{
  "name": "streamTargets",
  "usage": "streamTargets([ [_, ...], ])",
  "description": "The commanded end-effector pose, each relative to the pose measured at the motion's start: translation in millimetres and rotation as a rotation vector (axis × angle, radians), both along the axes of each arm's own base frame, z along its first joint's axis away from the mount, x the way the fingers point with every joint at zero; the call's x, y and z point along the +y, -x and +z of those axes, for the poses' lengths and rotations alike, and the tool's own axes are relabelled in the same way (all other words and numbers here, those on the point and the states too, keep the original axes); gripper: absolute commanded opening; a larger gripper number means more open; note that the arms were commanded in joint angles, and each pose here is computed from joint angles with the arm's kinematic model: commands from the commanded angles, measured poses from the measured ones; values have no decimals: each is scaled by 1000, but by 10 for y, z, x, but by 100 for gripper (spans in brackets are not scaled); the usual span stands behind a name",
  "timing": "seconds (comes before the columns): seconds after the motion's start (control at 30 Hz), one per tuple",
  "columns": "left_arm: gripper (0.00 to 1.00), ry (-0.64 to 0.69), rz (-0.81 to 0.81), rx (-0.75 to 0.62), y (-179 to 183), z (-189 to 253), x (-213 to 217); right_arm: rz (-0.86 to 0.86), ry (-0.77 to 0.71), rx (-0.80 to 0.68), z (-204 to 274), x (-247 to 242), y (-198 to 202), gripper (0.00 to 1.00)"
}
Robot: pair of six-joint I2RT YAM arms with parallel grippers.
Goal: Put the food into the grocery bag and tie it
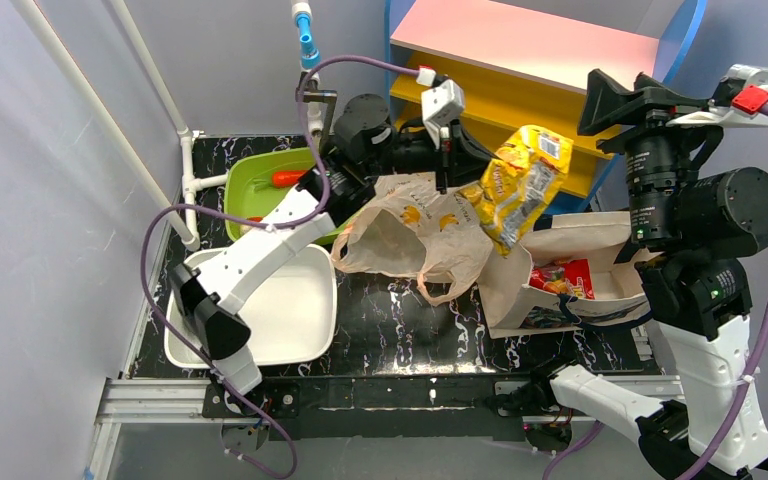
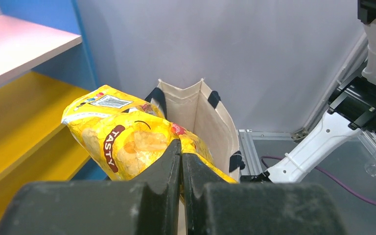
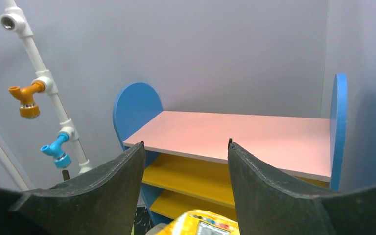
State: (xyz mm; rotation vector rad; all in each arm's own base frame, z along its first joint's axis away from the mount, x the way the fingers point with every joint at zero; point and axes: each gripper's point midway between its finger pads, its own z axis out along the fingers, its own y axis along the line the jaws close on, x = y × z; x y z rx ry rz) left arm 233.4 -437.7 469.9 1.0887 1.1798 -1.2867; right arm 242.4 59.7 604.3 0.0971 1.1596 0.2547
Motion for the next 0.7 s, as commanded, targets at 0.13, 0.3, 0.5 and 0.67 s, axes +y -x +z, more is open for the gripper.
streamTargets([
  [0.13, 0, 113, -154, -135, 217, 121, -568, -36, -131, -103, 312, -195, 172, 68],
  [0.3, 0, 109, -153, -139, 165, 18, -982, -35, -158, -100, 270, -222, 198, 68],
  [0.5, 0, 79, -186, -106, 175, -181, -1345, -51, -175, -98, 225, -275, 227, 68],
  [0.67, 0, 42, -215, -60, 191, -422, -1467, -71, -175, -93, 177, -337, 268, 67],
])
